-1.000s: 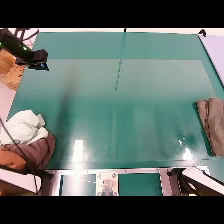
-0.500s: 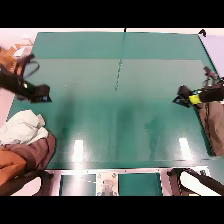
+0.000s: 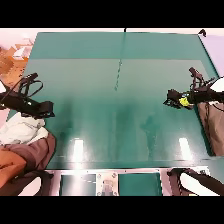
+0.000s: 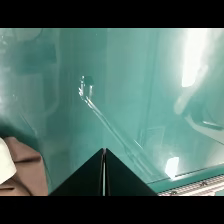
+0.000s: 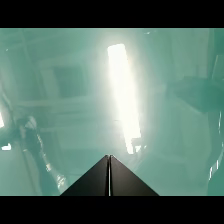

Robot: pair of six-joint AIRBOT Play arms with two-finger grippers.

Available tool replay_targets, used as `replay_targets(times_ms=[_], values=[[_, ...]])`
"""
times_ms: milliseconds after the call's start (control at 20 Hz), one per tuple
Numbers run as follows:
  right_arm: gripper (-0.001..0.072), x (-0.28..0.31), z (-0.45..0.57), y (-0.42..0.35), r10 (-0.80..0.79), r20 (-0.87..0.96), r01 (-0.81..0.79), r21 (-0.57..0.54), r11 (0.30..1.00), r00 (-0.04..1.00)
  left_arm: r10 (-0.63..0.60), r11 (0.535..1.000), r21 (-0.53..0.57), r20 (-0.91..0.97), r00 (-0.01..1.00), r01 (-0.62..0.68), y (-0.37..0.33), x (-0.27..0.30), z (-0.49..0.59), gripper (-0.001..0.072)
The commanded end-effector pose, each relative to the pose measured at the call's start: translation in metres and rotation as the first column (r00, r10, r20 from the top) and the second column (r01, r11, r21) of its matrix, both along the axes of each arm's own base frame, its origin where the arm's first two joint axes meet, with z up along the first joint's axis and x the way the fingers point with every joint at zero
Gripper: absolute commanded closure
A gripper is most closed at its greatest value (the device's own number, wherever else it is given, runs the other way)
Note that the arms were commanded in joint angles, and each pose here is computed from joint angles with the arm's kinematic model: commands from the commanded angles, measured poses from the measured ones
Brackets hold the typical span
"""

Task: Fold the shirts.

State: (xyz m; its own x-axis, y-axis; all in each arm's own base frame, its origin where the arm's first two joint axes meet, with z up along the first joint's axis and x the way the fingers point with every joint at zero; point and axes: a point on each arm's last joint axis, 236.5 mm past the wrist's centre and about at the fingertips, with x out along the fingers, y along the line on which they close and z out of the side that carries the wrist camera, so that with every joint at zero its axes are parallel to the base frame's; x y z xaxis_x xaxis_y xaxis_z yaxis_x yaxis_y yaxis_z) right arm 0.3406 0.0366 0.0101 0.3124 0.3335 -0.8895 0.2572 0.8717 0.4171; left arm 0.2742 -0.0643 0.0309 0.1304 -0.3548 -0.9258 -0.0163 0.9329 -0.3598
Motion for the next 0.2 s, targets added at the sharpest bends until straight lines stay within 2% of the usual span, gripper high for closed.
replay_targets(times_ms=[0, 150], values=[[0.0701, 0.0001, -0.0005, 0.0013, 0.005, 0.002, -0.005, -0.001, 1.000, 1.000, -0.002, 1.000, -0.003, -0.013, 1.000, 0.002, -0.0007, -0.0044, -0.0014, 0.0687], [0.0700, 0.0002, -0.0004, 0.0014, 0.005, 0.002, -0.005, 0.000, 1.000, 1.000, -0.004, 1.000, -0.004, -0.019, 1.000, 0.004, -0.0009, -0.0059, -0.0015, 0.0687]])
